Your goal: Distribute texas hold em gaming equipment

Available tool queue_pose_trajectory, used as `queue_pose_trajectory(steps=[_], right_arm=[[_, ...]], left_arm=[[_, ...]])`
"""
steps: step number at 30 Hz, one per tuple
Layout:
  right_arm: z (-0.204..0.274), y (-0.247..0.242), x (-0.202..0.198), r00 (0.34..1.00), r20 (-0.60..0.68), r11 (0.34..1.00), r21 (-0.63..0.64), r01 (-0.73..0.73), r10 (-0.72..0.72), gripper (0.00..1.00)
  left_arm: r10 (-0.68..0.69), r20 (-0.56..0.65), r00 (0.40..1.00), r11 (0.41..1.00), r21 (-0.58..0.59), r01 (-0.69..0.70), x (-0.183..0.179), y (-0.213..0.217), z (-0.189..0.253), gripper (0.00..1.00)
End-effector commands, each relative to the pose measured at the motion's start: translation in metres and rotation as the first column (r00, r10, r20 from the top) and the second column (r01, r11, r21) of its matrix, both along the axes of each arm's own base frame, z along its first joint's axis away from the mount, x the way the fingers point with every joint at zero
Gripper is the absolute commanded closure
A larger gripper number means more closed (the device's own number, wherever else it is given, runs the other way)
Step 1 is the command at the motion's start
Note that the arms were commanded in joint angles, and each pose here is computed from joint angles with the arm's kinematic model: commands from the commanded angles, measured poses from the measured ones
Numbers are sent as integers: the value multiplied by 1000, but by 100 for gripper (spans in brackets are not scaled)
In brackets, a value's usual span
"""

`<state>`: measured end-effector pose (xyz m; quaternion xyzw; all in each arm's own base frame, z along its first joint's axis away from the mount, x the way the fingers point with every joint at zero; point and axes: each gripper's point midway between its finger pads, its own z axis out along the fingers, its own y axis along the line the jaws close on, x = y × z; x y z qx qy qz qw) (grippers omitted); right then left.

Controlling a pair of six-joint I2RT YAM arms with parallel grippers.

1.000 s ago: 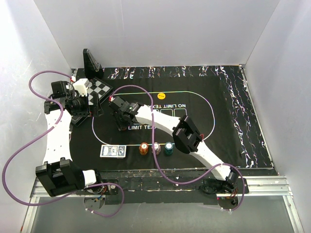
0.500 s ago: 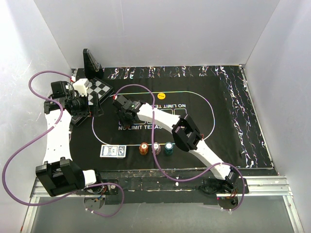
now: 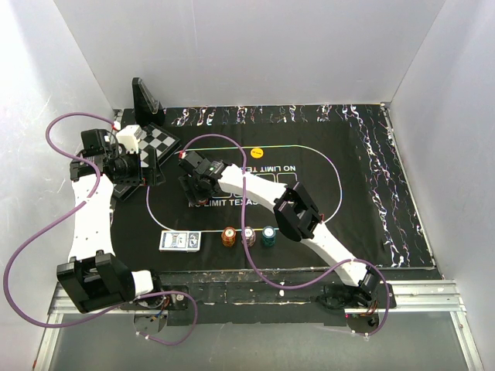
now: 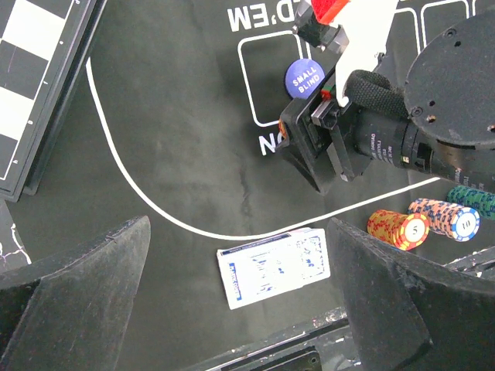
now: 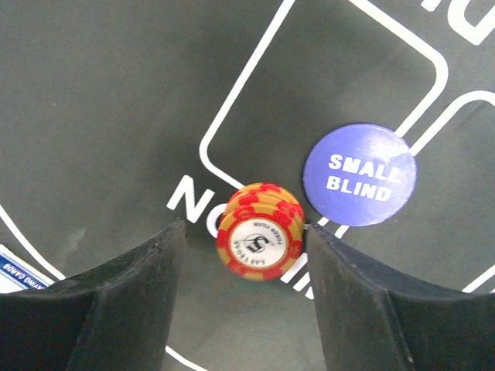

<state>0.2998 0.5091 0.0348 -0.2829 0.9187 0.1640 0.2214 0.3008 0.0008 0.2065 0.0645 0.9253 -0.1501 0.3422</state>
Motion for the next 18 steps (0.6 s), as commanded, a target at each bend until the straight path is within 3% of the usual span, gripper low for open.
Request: queue_pose_trajectory(steps=[1, 6, 12, 18], right_arm=[[20, 3, -1, 1000, 17, 999, 31, -21, 20, 27], [42, -1, 3, 998, 55, 999, 43, -6, 4, 26], [114, -18, 2, 990, 140, 994, 105, 7, -21, 25], [124, -56, -44, 996, 78, 996, 83, -38, 32, 15]], left_arm=[[-12, 15, 1000, 1000, -1, 12, -3, 0, 3, 0], [-13, 27, 1000, 1000, 1, 13, -4, -1, 8, 0], [3, 34, 999, 1000, 15, -4, -5, 2, 12, 0], [7, 27, 1000, 1000, 11, -7, -7, 2, 15, 0]])
